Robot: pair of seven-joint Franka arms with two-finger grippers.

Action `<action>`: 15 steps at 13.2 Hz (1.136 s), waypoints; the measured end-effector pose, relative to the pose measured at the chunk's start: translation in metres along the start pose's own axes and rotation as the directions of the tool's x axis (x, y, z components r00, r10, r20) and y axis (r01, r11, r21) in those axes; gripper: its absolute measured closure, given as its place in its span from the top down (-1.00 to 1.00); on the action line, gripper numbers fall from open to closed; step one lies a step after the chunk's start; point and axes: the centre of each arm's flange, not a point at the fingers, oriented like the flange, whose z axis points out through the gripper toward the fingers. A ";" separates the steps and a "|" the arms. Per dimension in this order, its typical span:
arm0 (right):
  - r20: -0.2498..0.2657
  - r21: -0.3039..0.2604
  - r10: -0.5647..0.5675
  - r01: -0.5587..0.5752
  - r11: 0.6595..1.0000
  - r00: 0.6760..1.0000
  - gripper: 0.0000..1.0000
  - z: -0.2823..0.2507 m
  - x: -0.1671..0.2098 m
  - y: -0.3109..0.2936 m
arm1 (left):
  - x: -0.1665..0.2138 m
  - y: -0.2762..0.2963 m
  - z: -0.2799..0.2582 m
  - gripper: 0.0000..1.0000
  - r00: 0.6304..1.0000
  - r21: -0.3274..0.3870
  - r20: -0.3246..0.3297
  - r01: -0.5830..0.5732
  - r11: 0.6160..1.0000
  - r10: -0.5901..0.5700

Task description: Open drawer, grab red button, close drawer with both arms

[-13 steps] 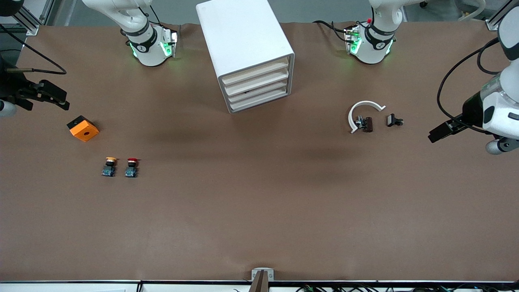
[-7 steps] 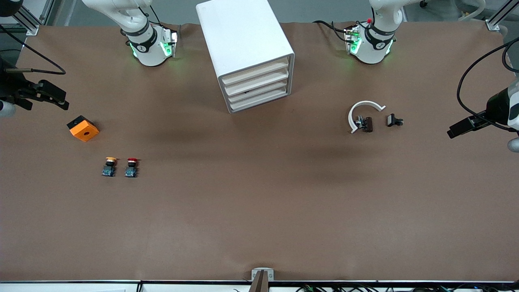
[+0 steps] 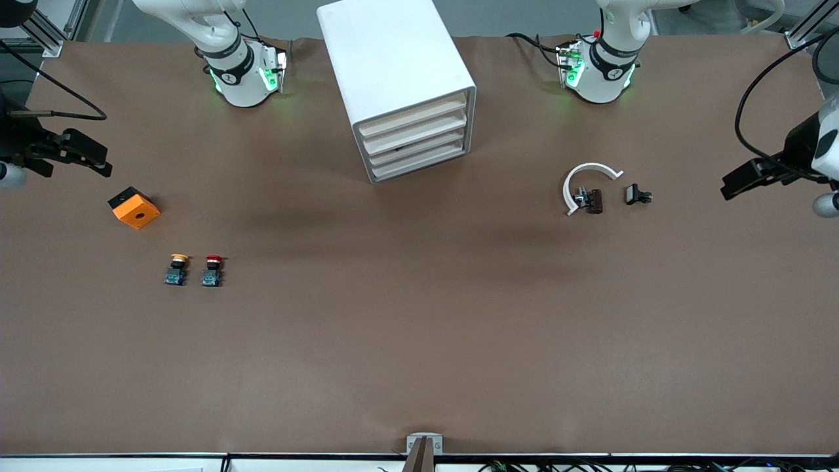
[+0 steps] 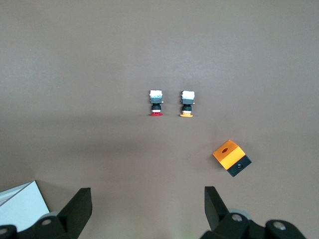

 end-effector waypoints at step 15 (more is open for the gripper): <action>0.003 0.000 0.002 -0.002 1.000 1.000 1.00 0.001 0.000 0.001 | -0.040 0.011 0.004 1.00 0.993 -0.088 0.001 -0.118 0.989 0.118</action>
